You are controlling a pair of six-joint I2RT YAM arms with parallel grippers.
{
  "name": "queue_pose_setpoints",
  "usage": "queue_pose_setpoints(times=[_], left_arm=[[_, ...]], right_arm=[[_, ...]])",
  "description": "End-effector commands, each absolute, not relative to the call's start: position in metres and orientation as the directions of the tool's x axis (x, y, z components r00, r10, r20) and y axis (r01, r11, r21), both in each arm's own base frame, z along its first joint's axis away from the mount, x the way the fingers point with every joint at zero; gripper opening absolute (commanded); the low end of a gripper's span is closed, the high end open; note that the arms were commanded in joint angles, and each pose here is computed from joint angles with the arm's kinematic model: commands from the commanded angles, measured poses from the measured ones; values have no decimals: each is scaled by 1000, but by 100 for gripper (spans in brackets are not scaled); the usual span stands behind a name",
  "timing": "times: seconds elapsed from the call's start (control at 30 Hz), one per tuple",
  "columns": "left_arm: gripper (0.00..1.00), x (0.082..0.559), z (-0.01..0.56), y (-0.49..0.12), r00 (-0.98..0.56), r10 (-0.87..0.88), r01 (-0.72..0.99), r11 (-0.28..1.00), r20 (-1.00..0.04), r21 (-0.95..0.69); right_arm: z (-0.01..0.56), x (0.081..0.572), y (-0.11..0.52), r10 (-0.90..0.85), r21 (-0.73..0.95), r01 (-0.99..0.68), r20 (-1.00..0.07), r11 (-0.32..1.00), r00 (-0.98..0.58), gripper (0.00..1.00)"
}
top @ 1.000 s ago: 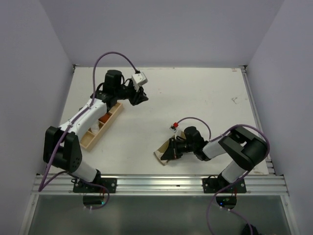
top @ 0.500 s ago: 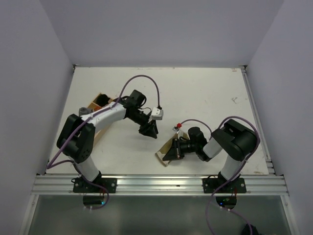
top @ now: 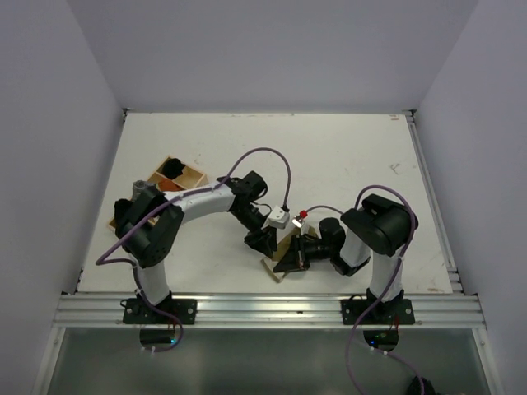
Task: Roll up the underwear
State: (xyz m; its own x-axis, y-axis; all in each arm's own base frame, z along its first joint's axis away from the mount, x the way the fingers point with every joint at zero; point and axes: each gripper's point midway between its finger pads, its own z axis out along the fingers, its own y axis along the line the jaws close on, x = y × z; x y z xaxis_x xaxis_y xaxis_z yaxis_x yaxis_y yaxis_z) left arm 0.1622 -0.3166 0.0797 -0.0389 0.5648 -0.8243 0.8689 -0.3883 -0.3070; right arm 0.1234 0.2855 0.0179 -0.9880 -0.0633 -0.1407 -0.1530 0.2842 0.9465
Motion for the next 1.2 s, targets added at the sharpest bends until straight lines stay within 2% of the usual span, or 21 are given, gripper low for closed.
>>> queue_pose_setpoints(times=[0.0,0.4,0.83,0.93,1.0,1.17], left_arm=[[36,147,69,-316,-21,567,832,-447,-824,-328],[32,131,40,-313,-22,616,783,-479,-787,-397],[30,137,23,-321,-45,643,751,-483,-764,-451],[24,134,20,-320,-56,647,739,-485,-760,-467],[15,135,18,-319,-59,654,738,-480,-754,-475],[7,136,13,-320,-71,676,727,-469,-734,-502]], right_arm=[[9,118,281,-61,943,-137,-125,304,-990,0],[10,114,276,-58,943,-127,-115,307,-992,0],[20,121,280,-47,950,-128,-119,286,-992,3],[21,121,281,-40,951,-121,-114,286,-993,7],[24,122,281,-33,952,-119,-114,283,-993,12],[25,127,277,15,937,-115,-127,330,-992,23]])
